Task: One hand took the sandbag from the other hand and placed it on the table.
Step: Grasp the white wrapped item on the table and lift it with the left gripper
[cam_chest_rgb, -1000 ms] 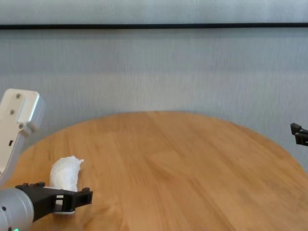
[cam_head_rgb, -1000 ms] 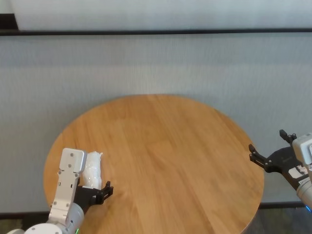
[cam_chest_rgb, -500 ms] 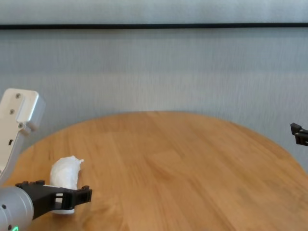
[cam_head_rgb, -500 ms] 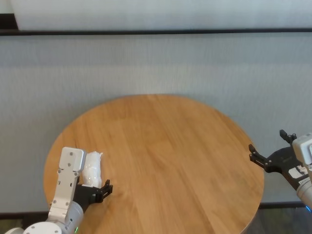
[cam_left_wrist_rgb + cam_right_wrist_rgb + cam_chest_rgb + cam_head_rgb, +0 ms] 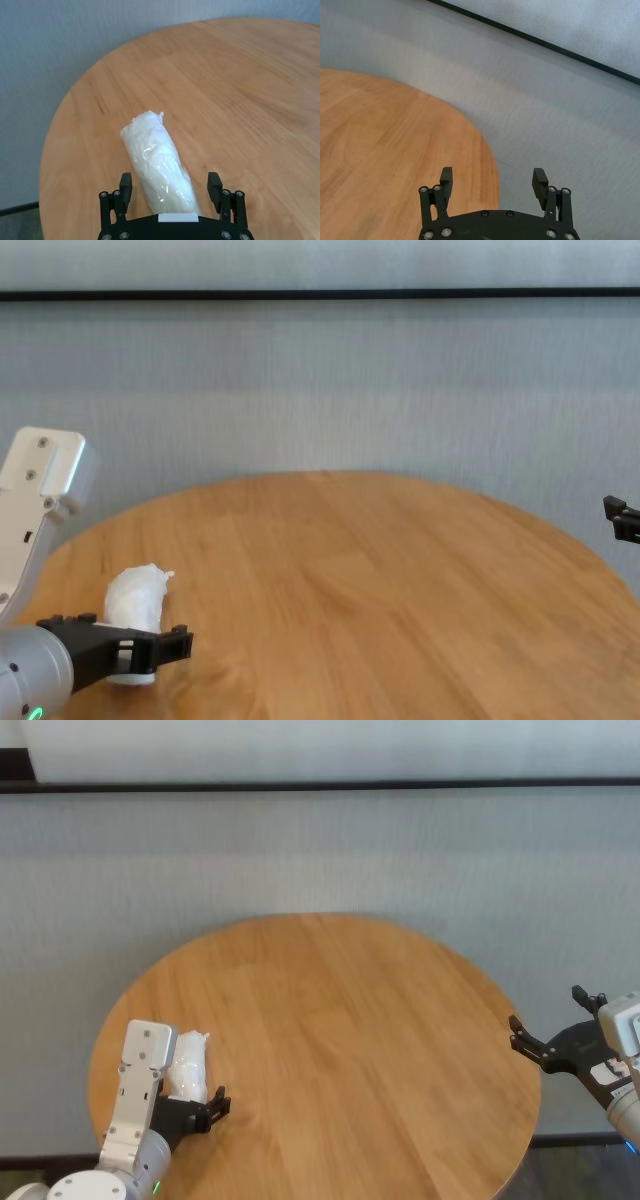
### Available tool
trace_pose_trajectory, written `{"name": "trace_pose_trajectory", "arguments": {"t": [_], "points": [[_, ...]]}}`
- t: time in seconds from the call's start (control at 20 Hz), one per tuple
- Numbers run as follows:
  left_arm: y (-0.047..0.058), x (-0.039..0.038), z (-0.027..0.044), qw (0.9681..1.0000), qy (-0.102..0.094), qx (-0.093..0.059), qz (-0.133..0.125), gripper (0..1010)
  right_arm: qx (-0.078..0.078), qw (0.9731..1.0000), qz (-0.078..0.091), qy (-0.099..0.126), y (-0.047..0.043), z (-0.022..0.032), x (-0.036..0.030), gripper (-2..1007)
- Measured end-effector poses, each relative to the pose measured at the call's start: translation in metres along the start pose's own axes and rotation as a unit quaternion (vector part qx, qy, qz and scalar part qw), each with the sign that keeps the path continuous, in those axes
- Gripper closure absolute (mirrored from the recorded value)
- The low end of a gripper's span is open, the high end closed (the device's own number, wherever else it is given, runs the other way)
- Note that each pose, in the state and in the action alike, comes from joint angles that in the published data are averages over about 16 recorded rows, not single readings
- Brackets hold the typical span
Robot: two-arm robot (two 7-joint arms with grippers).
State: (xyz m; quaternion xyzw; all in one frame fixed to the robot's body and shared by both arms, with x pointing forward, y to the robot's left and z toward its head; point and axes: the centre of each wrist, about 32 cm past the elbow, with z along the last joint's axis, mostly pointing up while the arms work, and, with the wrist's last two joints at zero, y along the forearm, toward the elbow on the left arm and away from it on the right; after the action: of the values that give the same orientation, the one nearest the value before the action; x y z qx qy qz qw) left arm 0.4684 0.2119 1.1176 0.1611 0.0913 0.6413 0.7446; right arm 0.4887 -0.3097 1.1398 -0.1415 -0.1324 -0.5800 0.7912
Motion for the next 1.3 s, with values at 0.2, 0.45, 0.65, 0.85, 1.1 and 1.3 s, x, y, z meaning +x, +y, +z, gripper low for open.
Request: {"name": "trace_pose_trajectory", "arguments": {"t": [0.2,0.45,0.65,0.85,1.1,1.3], "points": [[-0.0030,0.0010,0.0004,1.0000,-0.003,0.000,-0.001,10,0.000,1.0000,0.000,0.000,0.0000,0.0000,0.0000,5],[-0.0058,0.0020,0.0011,1.0000,-0.007,0.002,0.000,11,0.000,1.0000,0.000,0.000,0.0000,0.0000,0.0000,5],[-0.0066,0.0028,0.0012,0.9999,-0.009,0.005,0.000,11,0.000,1.0000,0.000,0.000,0.0000,0.0000,0.0000,5],[-0.0064,0.0038,0.0007,0.9999,-0.010,0.007,-0.004,11,0.000,1.0000,0.000,0.000,0.0000,0.0000,0.0000,5],[-0.0055,0.0047,0.0000,0.9999,-0.009,0.007,-0.007,10,0.000,1.0000,0.000,0.000,0.0000,0.0000,0.0000,5],[-0.0050,0.0054,-0.0006,0.9999,-0.008,0.008,-0.010,10,0.000,1.0000,0.000,0.000,0.0000,0.0000,0.0000,5]]}}
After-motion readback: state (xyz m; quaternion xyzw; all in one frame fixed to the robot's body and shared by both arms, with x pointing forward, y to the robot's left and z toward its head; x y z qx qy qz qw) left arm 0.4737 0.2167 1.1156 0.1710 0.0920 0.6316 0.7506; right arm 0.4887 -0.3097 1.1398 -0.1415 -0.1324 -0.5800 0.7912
